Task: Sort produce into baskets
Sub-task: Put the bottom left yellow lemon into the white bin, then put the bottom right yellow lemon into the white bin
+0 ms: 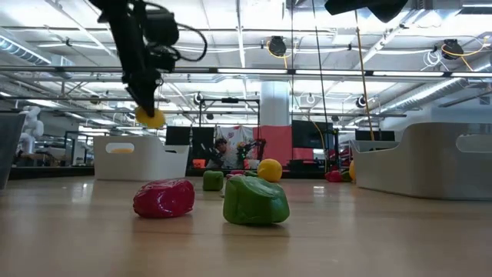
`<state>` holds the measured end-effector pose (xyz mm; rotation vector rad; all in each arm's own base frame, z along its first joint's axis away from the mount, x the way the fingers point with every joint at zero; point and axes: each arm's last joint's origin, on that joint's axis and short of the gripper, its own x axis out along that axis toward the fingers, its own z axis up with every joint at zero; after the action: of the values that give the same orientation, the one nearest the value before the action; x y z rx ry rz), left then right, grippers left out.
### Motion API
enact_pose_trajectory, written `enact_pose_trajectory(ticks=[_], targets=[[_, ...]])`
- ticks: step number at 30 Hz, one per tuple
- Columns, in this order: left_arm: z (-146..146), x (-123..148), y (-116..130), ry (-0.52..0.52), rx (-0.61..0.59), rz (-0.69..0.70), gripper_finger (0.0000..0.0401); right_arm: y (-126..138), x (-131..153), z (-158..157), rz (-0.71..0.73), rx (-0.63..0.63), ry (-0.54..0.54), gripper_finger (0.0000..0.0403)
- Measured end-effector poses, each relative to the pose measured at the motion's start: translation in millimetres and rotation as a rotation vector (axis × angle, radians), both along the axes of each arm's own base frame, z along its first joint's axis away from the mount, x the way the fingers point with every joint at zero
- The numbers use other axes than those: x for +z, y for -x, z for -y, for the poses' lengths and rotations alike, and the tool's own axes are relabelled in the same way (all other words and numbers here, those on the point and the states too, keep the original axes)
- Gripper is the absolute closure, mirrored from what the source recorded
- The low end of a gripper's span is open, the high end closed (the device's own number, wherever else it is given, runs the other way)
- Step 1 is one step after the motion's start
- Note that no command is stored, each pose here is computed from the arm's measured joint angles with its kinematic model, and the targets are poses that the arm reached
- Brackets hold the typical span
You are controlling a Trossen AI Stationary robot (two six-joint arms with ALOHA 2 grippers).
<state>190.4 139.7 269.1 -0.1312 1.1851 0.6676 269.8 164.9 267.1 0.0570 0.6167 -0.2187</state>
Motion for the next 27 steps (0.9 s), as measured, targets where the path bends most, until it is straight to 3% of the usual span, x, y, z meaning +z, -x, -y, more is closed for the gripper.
enact_pose_trajectory(ticks=[4, 13, 21, 27], targets=[[-6, -3, 0, 0.003, 0.011, 0.014, 0.0165, 0, 0, 0, -0.005, 0.000, 0.004, 0.0403], [-8, -1, -5, -0.016, -0.017, 0.064, 0.0107, 0, 0, 0, -0.004, -0.005, -0.003, 0.0403], [-7, -1, -5, -0.013, -0.022, 0.059, 0.0104, 0, 0, 0, -0.003, -0.006, -0.004, 0.0403], [2, -1, -13, 0.090, -0.098, 0.150, 0.0104, 0, 0, 0, -0.003, -0.006, -0.003, 0.0403]])
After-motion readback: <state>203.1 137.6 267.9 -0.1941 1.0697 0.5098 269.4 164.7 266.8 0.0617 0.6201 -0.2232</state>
